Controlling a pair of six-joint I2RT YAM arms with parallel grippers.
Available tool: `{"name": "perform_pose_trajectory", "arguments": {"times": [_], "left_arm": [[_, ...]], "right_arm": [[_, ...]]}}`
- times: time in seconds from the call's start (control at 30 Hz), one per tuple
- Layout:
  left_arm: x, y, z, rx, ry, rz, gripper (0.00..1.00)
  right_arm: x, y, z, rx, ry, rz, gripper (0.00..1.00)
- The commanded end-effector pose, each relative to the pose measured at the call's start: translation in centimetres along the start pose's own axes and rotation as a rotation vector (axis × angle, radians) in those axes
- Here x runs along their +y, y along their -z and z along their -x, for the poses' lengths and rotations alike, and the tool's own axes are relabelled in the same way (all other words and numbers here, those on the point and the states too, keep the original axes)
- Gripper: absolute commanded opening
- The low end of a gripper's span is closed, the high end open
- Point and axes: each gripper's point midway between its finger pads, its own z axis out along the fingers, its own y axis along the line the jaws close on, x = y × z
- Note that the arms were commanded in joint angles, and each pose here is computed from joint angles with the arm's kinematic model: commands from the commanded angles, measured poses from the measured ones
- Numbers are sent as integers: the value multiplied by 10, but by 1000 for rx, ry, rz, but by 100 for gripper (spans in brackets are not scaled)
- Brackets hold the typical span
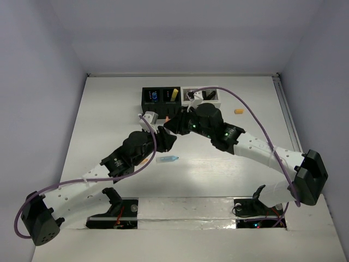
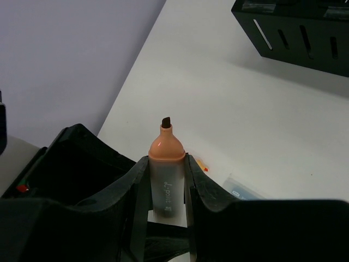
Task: Sort the stationery into containers
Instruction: Move the pen cap to the center of the board.
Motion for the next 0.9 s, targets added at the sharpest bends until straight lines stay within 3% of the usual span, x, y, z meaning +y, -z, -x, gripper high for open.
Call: {"name": "perform_pose_trajectory", "arguments": {"times": [0.0, 0.1, 0.3, 0.47, 0.53, 0.6, 0.67, 0.7, 0.8, 0.87], "left_arm": [[-7, -1, 7, -11, 6, -17, 37], [-6, -2, 7, -17, 10, -13, 34], [-4, 1, 14, -48, 14, -1, 15], [-2, 3, 16, -61, 23, 6, 13], [-2, 2, 14, -55, 17, 4, 0], [-1, 2, 13, -51, 13, 9, 0], [-1, 3, 13, -53, 8, 7, 0], [1, 3, 11, -50, 2, 11, 0], [8, 8, 8, -53, -16, 30, 0], [14, 12, 7, -63, -26, 47, 0]], "right_arm": [[20, 9, 24, -95, 29, 61, 1], [20, 10, 24, -95, 32, 61, 1], [19, 8, 15, -72, 34, 60, 1], [14, 7, 8, -57, 29, 52, 1], [16, 7, 4, -48, 30, 59, 1], [16, 8, 4, -49, 31, 57, 2], [15, 7, 4, -49, 34, 53, 8], [15, 9, 5, -53, 37, 50, 22], [6, 17, 10, -83, 54, 5, 48], [-5, 22, 10, -94, 78, -43, 57]]}}
